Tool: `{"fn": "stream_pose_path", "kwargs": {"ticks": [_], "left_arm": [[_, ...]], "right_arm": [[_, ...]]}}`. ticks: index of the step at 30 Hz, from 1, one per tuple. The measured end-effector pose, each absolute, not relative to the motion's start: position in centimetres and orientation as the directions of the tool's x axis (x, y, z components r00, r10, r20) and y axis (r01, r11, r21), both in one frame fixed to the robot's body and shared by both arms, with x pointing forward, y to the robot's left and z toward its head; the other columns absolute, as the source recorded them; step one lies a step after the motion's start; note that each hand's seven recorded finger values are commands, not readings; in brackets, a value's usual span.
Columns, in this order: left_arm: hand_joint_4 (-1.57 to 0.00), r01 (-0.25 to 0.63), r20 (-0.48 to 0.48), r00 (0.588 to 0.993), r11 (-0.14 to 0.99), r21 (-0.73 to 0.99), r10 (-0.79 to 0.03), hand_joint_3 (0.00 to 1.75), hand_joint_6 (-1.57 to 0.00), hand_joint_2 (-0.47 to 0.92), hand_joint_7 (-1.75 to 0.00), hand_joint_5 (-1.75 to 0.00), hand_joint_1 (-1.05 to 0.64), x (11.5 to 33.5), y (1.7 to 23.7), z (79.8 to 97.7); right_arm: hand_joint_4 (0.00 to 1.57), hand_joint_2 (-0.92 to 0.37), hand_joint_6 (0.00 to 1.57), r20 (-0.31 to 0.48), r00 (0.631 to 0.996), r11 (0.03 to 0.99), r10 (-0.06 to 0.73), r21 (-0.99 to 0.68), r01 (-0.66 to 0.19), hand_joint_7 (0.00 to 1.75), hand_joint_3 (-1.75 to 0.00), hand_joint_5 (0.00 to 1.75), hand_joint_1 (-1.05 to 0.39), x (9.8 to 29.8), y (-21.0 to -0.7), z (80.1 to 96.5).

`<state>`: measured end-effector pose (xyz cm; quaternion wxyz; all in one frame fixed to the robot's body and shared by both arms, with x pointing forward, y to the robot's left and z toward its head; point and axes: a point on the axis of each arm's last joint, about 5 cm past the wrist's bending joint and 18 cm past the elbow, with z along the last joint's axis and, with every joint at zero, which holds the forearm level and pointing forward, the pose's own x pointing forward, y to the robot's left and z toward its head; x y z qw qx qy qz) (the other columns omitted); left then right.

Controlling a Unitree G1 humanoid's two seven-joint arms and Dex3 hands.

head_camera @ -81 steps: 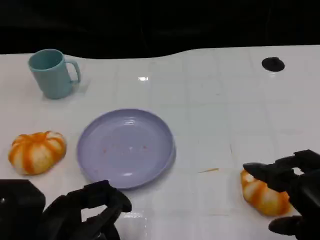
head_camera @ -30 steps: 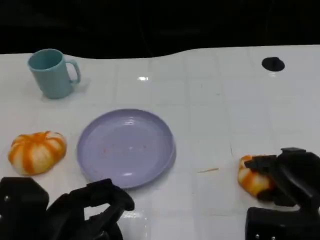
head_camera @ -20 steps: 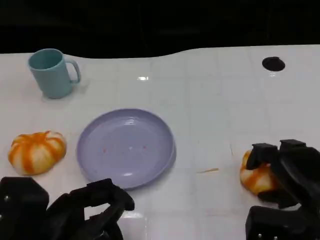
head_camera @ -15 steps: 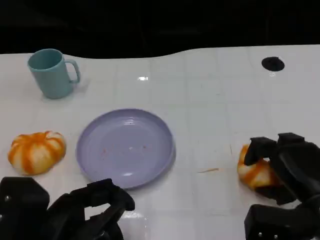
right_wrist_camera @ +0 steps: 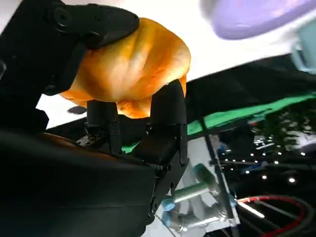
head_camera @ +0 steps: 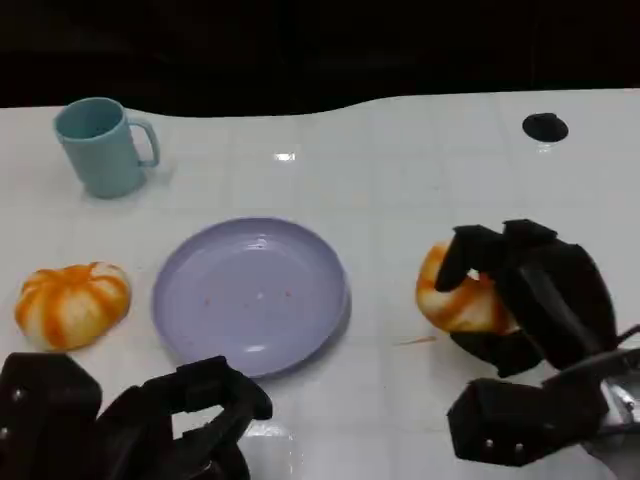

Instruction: Grasp the bread from the table and place it into the plate.

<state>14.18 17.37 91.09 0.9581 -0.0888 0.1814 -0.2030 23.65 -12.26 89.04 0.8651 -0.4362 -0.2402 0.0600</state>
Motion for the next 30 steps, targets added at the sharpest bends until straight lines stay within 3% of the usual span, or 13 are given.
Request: {"fn": "stream_pose_path", "kwargs": {"ticks": [8,20,27,29,30], "left_arm": [[-0.69,0.363,-0.308,0.850,0.898,-0.247,-0.428,0.52,-0.66,0.92,-1.38,-1.75,-0.38,14.1,17.2,91.1],[-0.67,0.374,-0.301,0.848,0.895,-0.244,-0.437,0.54,-0.65,0.92,-1.40,-1.75,-0.39,13.7,16.9,91.2],[-0.70,0.387,-0.289,0.847,0.890,-0.241,-0.446,0.56,-0.65,0.92,-1.42,-1.75,-0.39,13.6,16.6,91.2],[-0.70,0.389,-0.287,0.846,0.889,-0.241,-0.449,0.57,-0.65,0.92,-1.42,-1.75,-0.39,13.6,16.6,91.2],[-0.70,0.390,-0.287,0.846,0.889,-0.240,-0.449,0.57,-0.65,0.91,-1.42,-1.75,-0.39,13.5,16.5,91.3]], "right_arm": [[0.96,-0.26,0.74,0.360,0.867,0.684,0.343,-0.729,0.032,1.75,-1.40,1.75,-0.08,24.5,-9.0,90.2],[0.93,-0.27,0.72,0.287,0.848,0.734,0.445,-0.660,-0.162,1.75,-1.38,1.75,-0.09,26.0,-3.2,91.0],[0.91,-0.37,0.68,0.231,0.852,0.732,0.471,-0.641,-0.231,1.75,-1.32,1.75,-0.13,26.6,-0.6,90.9],[0.91,-0.40,0.68,0.223,0.851,0.731,0.476,-0.638,-0.242,1.67,-1.30,1.75,-0.13,26.7,-0.2,91.1],[0.90,-0.41,0.69,0.215,0.853,0.733,0.477,-0.633,-0.250,1.55,-1.29,1.75,-0.14,26.8,0.1,91.1]]}}
